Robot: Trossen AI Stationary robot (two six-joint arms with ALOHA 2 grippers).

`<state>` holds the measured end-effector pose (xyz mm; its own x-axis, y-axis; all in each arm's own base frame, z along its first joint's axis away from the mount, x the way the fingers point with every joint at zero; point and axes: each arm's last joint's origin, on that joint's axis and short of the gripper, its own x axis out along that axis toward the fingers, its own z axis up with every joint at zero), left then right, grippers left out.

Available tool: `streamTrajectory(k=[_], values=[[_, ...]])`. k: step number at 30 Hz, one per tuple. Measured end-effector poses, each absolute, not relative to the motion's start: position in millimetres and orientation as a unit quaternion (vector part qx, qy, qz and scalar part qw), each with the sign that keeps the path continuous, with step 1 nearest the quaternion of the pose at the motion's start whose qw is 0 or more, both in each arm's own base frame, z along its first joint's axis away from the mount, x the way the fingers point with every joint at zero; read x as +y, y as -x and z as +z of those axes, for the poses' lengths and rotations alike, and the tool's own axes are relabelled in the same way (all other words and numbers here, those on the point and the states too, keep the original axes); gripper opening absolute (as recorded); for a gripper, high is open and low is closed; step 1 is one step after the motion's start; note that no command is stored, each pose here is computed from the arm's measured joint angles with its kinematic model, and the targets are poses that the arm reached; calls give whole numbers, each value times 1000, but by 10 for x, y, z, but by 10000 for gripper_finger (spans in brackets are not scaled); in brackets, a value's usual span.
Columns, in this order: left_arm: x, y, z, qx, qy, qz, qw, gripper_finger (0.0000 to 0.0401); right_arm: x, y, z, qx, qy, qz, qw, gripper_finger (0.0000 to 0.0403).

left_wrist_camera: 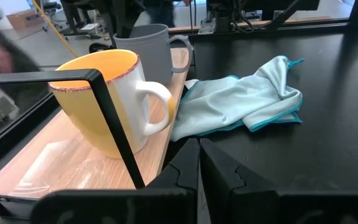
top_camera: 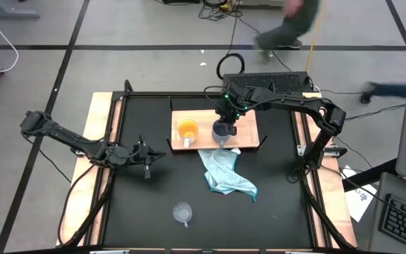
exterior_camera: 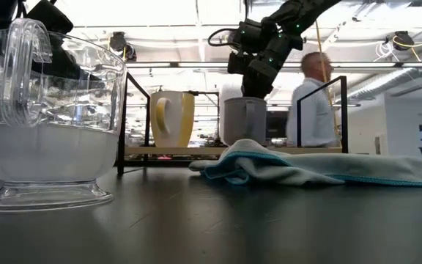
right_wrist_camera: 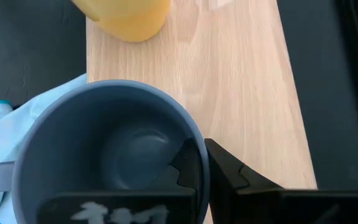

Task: Stack small to large cups/mugs on shelf
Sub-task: Put the gray mug on the shelf

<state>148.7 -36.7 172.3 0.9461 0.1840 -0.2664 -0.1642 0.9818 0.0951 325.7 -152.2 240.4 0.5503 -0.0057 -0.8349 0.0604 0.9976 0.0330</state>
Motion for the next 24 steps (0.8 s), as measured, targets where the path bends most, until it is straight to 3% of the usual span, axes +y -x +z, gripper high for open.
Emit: streamTrajectory(k=[24], values=[[-365,-1482,1705,148,-41,88,984,19,-1514,-3248,2398,479,-36,-21,877,2]])
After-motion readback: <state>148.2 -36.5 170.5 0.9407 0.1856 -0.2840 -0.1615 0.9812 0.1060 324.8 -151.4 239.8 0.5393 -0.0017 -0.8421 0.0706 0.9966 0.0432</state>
